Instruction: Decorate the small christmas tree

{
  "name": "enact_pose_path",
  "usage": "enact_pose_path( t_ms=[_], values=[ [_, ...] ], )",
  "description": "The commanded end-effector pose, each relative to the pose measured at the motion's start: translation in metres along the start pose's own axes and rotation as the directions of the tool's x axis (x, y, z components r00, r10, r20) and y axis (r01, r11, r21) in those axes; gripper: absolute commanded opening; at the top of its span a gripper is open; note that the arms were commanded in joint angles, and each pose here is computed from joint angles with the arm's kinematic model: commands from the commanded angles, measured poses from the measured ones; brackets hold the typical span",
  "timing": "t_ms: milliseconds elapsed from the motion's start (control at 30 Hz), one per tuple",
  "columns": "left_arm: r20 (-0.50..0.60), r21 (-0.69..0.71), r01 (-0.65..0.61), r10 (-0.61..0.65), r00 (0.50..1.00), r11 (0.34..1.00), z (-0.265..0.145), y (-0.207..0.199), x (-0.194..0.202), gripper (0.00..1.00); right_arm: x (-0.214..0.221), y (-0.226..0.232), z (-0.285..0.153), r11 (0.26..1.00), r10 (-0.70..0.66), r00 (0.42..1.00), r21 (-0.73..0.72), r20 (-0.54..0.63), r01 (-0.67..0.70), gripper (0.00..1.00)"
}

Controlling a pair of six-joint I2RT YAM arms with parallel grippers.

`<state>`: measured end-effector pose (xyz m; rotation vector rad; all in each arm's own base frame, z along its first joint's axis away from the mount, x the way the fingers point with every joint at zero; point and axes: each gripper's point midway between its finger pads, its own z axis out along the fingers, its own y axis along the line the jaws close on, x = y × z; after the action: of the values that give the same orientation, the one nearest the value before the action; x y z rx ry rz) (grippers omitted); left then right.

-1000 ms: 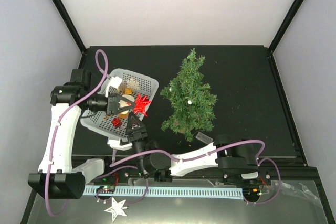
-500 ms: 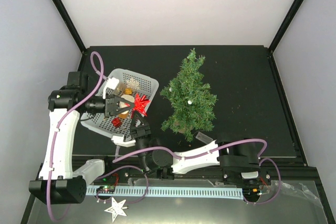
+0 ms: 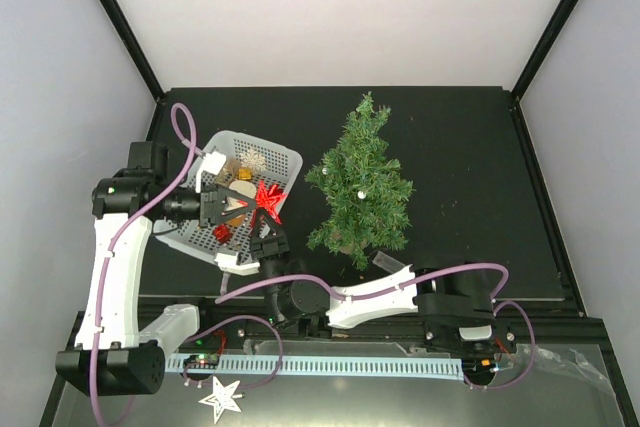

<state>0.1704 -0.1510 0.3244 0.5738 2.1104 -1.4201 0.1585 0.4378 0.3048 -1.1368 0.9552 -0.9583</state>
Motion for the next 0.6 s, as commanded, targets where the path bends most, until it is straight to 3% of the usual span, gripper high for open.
enact_pose_path(
  t_ms=[0,233,433,567],
  values=[
    [0.024,0.025,-0.013,0.012,1.000,1.000,-0.0021,-0.0081,-0.0011,0.01,0.0301,-0.0565,0.0032,0.935,0.338,0.941,0.124,-0.032,-0.331,0.20],
    [0.025,0.022,-0.016,0.016,1.000,1.000,-0.0020,-0.0084,0.0016,0.01,0.0304,-0.0610,0.0042,0.935,0.336,0.941,0.131,-0.029,-0.329,0.16],
    [0.024,0.016,-0.016,0.015,1.000,1.000,-0.0014,-0.0064,0.0043,0.02,0.0313,-0.0640,0.0057,0.934,0.337,0.941,0.137,-0.031,-0.330,0.01],
    [0.023,-0.001,-0.021,0.021,1.000,1.000,-0.0014,-0.0038,0.0059,0.02,0.0315,-0.0662,0.0056,0.933,0.338,0.941,0.140,-0.027,-0.331,0.01]
  ],
)
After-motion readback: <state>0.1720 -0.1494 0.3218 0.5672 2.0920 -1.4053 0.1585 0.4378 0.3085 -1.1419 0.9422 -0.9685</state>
